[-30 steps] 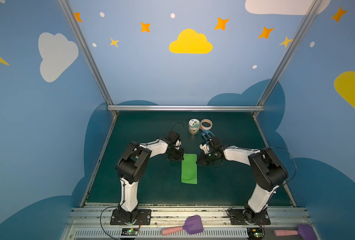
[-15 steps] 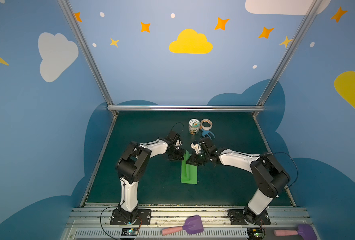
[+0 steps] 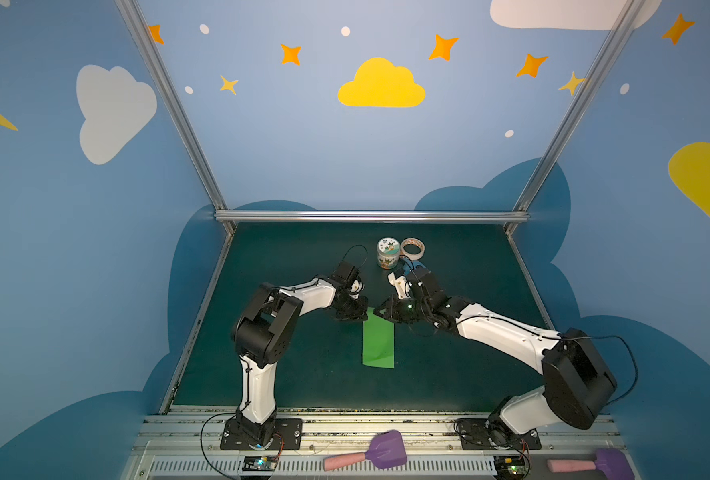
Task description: Fold a paper plane with a square sheet of paper (fold left side to right side)
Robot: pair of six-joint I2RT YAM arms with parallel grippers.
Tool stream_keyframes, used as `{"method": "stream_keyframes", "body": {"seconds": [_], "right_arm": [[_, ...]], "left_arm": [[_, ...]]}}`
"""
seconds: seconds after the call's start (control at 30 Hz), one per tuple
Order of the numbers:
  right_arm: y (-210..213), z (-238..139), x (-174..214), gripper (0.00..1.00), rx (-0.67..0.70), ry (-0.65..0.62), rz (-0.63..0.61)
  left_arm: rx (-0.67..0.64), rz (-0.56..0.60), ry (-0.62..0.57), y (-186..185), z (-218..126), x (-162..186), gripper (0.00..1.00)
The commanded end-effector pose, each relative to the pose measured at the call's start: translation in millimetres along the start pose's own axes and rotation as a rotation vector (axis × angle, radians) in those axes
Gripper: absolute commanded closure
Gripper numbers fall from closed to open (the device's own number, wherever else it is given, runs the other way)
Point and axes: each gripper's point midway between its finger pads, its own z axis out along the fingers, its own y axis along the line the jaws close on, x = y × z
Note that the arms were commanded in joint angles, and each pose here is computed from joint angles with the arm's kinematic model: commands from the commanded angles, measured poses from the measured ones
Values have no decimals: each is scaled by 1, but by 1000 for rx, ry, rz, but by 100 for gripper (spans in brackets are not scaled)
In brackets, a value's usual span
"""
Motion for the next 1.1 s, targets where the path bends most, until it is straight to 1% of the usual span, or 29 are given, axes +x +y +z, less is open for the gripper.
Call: {"method": "stream_keyframes", "body": {"seconds": [0.0,0.17,0.33,0.5,0.7,1.07], "right_arm": [[-18,16,10,100,36,30,43],[-38,47,20,100,31,75,95],[-48,63,23,100,16,80,131],[-52,72,25,100,11,82,148],[-56,82,26,100,7,84,173],[-60,99,33,100,-10,98,202]], "left_arm": [[-50,-4,43,15,11,13,96],[-52,-4,45,15,11,13,96],[-61,7,60,16,13,15,96],[-96,21,57,19,12,15,96],[-89,19,72,19,14,17,96],[-90,23,64,18,12,17,96]]}}
